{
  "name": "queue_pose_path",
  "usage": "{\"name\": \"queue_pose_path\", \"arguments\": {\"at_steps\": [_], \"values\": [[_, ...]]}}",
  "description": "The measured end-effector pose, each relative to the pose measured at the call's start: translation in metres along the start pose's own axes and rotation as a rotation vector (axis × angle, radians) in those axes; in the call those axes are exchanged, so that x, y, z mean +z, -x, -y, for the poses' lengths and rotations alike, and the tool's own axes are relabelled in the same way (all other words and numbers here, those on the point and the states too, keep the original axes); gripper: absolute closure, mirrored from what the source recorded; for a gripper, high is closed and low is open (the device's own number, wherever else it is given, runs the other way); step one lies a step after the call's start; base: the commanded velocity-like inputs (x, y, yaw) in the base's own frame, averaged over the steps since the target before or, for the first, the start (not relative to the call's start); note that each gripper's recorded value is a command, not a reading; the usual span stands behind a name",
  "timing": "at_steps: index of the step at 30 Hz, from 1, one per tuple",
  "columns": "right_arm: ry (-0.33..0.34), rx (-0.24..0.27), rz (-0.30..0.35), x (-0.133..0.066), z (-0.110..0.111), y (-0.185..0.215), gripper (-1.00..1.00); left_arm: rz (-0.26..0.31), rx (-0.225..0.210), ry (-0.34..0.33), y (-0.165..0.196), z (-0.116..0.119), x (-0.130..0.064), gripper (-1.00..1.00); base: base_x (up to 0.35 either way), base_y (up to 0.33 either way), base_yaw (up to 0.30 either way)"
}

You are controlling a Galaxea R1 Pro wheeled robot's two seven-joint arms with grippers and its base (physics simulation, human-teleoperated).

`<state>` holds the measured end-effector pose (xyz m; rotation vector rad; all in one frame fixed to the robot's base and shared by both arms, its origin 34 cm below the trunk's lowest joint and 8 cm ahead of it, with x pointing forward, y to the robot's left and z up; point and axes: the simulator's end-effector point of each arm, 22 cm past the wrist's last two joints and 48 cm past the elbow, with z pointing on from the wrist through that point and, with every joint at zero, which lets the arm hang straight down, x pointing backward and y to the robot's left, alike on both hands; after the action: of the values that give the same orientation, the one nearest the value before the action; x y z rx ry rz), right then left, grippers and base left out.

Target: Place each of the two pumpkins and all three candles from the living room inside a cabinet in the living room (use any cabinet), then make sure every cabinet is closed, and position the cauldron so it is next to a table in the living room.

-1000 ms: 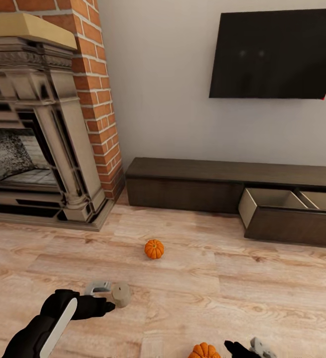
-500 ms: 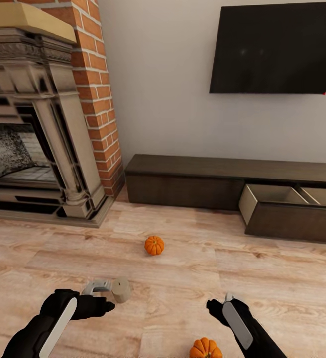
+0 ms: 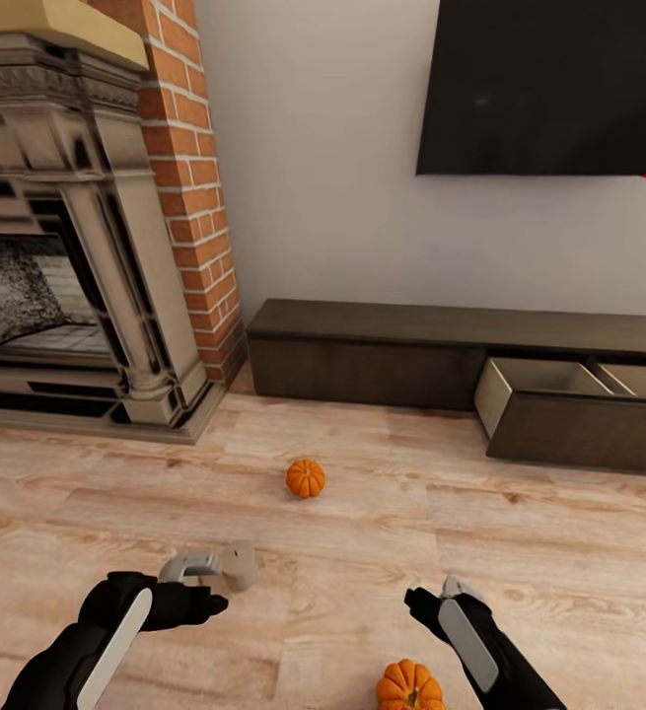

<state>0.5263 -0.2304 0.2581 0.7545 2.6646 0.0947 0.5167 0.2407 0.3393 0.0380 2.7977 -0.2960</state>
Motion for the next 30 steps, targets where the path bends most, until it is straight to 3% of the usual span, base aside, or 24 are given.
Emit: {"name": "queue_pose_path", "arguments": {"at_steps": [4, 6, 10, 19, 24, 30], "values": [[0.146, 0.012, 0.007, 0.004, -0.028, -0.001, -1.0, -0.011, -0.002, -0.002, -0.003, 0.0, 0.005, -1.0, 0.0, 0.0, 0.0], [0.187, 0.017, -0.005, 0.007, -0.034, -0.006, -1.0, -0.018, -0.004, -0.004, -0.005, 0.0, 0.008, -1.0, 0.0, 0.0, 0.0], [0.183, 0.026, -0.038, 0.017, -0.026, -0.022, -1.0, -0.019, -0.004, -0.009, -0.005, 0.0, 0.01, -1.0, 0.0, 0.0, 0.0], [0.116, 0.027, -0.085, 0.038, 0.017, -0.039, -1.0, -0.029, -0.054, -0.004, -0.008, -0.013, 0.018, -1.0, 0.0, 0.0, 0.0], [0.126, 0.028, -0.104, 0.046, 0.029, -0.046, -1.0, -0.048, -0.062, -0.004, -0.014, -0.016, 0.025, -1.0, 0.0, 0.0, 0.0], [0.13, 0.036, -0.151, 0.057, 0.064, -0.061, -1.0, -0.06, -0.113, -0.041, -0.019, -0.015, 0.032, -1.0, 0.0, 0.0, 0.0]]}}
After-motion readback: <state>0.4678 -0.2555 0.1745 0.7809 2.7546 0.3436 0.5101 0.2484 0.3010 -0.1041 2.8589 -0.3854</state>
